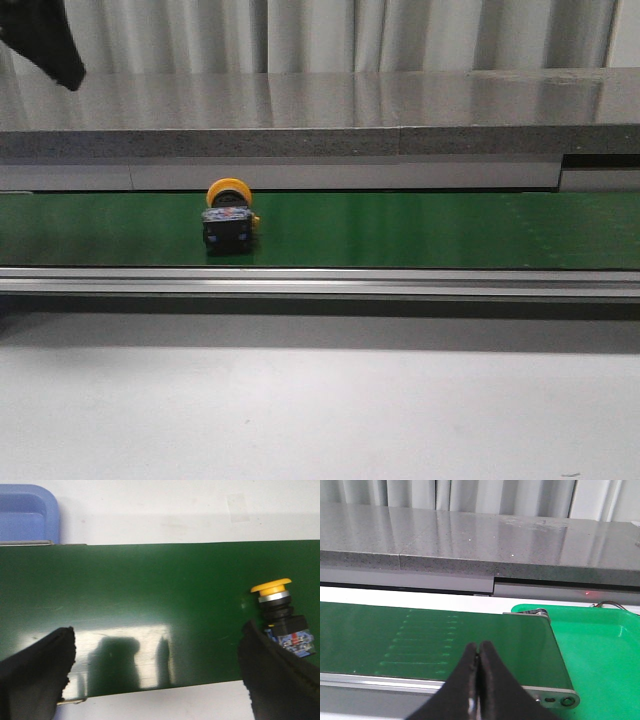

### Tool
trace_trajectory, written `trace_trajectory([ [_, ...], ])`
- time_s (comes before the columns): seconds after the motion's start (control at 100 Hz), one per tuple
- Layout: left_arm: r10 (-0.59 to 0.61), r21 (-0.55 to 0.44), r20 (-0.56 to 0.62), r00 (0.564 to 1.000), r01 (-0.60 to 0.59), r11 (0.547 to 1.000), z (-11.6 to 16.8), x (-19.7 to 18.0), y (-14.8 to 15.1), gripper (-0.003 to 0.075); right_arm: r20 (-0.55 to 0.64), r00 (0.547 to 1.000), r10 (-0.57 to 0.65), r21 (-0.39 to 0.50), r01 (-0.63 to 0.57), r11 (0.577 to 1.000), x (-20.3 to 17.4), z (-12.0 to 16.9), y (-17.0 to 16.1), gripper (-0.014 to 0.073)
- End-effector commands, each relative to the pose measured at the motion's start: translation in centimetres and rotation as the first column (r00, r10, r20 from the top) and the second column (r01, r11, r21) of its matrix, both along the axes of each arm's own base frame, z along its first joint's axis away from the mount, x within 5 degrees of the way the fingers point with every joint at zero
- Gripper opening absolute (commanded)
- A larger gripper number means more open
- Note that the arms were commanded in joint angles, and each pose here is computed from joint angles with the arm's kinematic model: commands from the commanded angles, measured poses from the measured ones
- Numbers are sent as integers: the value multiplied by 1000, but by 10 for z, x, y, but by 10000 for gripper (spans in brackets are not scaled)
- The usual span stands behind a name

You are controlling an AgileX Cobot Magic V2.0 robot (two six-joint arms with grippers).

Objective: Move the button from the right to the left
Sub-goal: 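Lower the left gripper onto the button and close it, then lift the button with the left gripper and carry it over the blue tray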

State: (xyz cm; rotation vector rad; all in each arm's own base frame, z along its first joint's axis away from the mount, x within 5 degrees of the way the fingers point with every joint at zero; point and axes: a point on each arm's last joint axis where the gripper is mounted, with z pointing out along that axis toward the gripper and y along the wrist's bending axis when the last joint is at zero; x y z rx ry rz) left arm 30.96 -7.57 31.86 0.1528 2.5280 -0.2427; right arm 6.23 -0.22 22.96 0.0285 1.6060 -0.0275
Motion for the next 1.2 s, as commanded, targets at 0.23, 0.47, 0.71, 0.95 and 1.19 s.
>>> trace_trajectory([
  [0.23, -14, 42, -35, 999, 16, 999, 0, 22, -40, 619, 95, 995, -1, -10, 2, 1000, 0, 16, 0, -67],
  [0.47, -47, 54, -120, 992, 54, 997, -17, 30, -67, 619, 95, 995, -1, -10, 2, 1000, 0, 16, 0, -67],
  [0.71, -13, 49, -185, 983, 22, 999, -35, 35, -72, 619, 95, 995, -1, -10, 2, 1000, 0, 16, 0, -67],
  [0.95, -8, 72, -240, 971, 26, 997, -55, 42, -75, 619, 95, 995, -1, -10, 2, 1000, 0, 16, 0, -67],
  [1.19, -7, 76, -251, 968, 27, 997, -63, 45, -76, 567, 95, 995, -1, -10, 2, 1000, 0, 16, 0, -67],
])
